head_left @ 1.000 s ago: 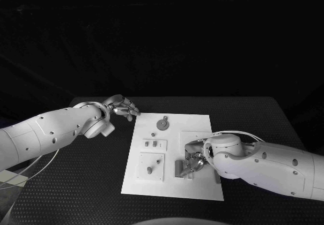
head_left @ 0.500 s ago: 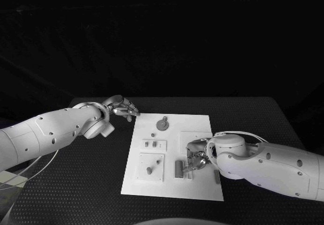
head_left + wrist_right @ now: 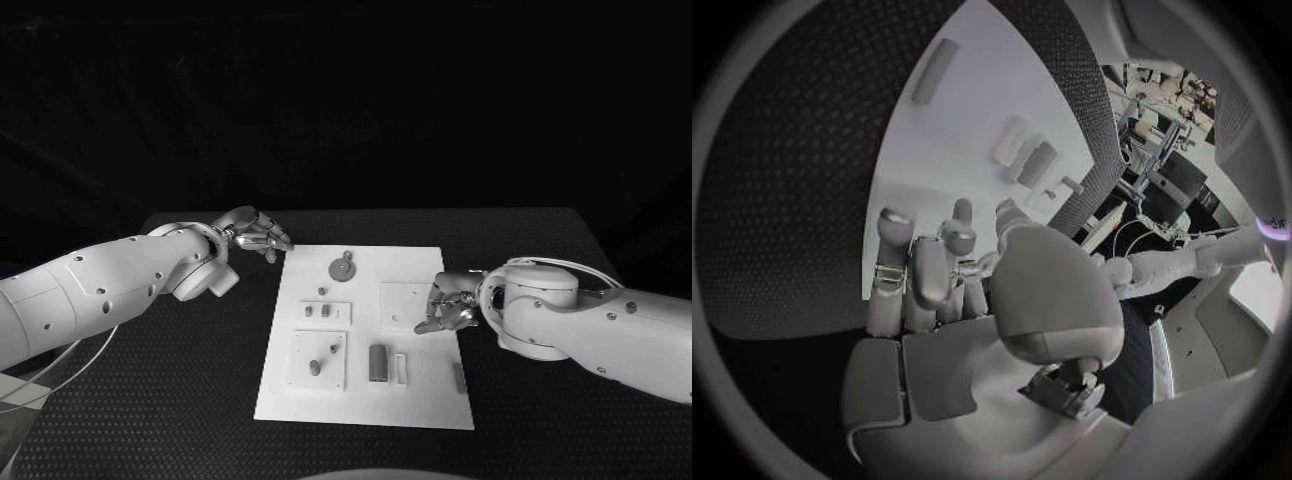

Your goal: Assemble the parts on the task board

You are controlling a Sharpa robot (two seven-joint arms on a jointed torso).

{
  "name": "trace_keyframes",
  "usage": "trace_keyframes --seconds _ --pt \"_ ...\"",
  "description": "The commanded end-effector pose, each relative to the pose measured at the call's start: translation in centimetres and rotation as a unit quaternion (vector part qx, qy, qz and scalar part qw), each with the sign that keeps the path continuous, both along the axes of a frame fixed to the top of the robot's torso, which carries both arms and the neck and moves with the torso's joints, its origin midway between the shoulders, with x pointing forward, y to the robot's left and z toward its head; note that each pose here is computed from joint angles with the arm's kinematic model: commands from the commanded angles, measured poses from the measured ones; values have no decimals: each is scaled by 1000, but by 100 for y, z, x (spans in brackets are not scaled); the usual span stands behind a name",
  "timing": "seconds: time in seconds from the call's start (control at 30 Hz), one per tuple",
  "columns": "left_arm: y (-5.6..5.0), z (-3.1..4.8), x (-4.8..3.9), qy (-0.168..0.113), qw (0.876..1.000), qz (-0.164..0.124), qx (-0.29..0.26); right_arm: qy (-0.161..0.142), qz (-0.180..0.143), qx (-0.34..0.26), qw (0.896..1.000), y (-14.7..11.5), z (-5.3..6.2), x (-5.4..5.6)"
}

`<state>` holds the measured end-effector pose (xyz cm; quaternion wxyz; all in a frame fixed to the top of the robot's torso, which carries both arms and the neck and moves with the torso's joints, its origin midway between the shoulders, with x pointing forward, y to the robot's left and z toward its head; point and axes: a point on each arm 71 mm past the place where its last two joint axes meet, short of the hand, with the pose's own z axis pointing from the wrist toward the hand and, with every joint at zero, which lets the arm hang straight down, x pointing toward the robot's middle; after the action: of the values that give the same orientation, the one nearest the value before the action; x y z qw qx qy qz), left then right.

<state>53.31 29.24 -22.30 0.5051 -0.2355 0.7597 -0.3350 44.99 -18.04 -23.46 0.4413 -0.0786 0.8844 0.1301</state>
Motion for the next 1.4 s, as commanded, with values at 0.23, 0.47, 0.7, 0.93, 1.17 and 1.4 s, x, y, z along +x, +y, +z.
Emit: trace_keyframes --seconds 0.23,0.47,0.7,0.93,1.17,1.4 --pt "10 9 -4 -1 1000 0 1 121 0 -64 991 -342 -114 -124" --pt "-13 15 -10 -5 1000 -6 -3 154 9 -74 985 -434 -152 -262" --pt "20 12 -9 -4 1000 -2 -1 166 2 -73 983 -512 -188 -297" --pt "6 7 -7 -1 1000 -5 -1 169 7 -73 983 -465 -224 -304" --pt "7 6 -6 -1 1000 -5 -1 177 10 -82 981 -421 -378 -313" --pt "15 7 -9 -1 1000 -4 -1 175 14 -96 980 -389 -530 -327"
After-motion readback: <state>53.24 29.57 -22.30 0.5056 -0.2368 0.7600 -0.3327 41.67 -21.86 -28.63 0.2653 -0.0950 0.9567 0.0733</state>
